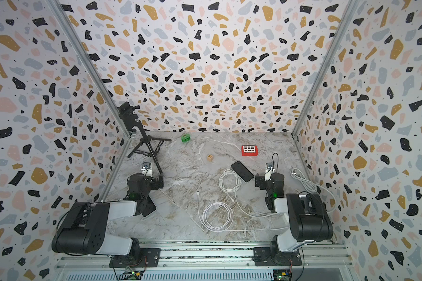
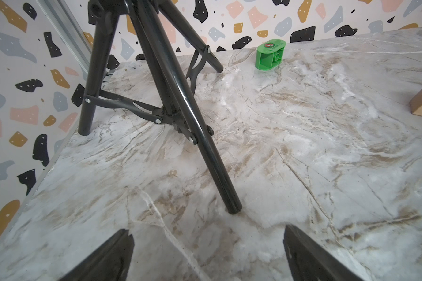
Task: Plug the charging cable into the phone
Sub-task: Pick up the charging cable from the center of the board.
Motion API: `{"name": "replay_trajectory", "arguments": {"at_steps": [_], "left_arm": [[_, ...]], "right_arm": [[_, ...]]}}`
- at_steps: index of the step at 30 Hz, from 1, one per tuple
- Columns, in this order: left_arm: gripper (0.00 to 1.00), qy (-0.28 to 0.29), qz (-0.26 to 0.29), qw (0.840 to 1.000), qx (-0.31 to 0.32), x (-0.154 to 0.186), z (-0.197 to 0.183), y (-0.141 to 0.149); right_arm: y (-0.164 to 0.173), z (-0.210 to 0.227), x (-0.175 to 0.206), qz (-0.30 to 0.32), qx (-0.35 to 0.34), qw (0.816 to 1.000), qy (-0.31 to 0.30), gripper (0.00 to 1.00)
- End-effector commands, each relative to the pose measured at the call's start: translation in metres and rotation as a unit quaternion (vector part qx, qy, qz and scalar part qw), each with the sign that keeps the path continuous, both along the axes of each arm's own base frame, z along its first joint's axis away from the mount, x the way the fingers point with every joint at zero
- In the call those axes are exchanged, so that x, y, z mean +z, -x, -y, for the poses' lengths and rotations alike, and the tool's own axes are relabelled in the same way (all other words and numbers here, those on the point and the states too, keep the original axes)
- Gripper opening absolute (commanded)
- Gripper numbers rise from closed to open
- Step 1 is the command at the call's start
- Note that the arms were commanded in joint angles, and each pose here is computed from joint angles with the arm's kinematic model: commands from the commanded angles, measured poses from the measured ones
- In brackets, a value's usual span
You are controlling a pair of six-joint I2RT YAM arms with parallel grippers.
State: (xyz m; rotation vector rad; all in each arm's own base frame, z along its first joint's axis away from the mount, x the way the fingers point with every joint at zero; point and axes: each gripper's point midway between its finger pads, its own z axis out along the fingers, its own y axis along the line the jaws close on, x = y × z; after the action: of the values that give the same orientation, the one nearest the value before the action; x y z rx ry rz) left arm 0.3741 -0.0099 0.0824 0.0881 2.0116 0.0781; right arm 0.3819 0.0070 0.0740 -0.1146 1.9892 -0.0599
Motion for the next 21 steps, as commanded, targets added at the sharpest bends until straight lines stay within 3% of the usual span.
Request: {"name": "replay_trajectory", "arguments": {"at_steps": [1,9,12,14,17,21], "left_arm": [[1.00,-0.002,0.006,1.000,-0.014,0.031,0.006,-0.014],[1.00,0.034,-0.068,0.990,-0.120,0.083,0.046,-0.023],[1.00,0.058,-0.082,0.977,-0.190,0.116,0.070,-0.016],[1.00,0.075,-0.119,0.965,-0.222,0.130,0.081,0.000],[1.00,0.077,-0.136,0.970,-0.186,0.152,0.070,0.006],[1.00,0.071,-0.151,0.972,-0.164,0.170,0.062,0.012]], "right_arm": [[-0.004,0.002,0.024,0.013,-0.003,1.000,0.001,1.00],[0.002,0.002,0.099,0.006,-0.010,1.000,-0.010,1.00],[0.008,0.011,0.139,0.016,-0.046,0.998,-0.032,1.00],[0.013,0.020,0.166,0.027,-0.090,0.993,-0.070,1.00],[0.040,0.040,0.171,-0.004,-0.196,0.968,-0.154,1.00],[0.046,0.012,0.185,0.004,-0.125,0.971,-0.205,1.00]]}}
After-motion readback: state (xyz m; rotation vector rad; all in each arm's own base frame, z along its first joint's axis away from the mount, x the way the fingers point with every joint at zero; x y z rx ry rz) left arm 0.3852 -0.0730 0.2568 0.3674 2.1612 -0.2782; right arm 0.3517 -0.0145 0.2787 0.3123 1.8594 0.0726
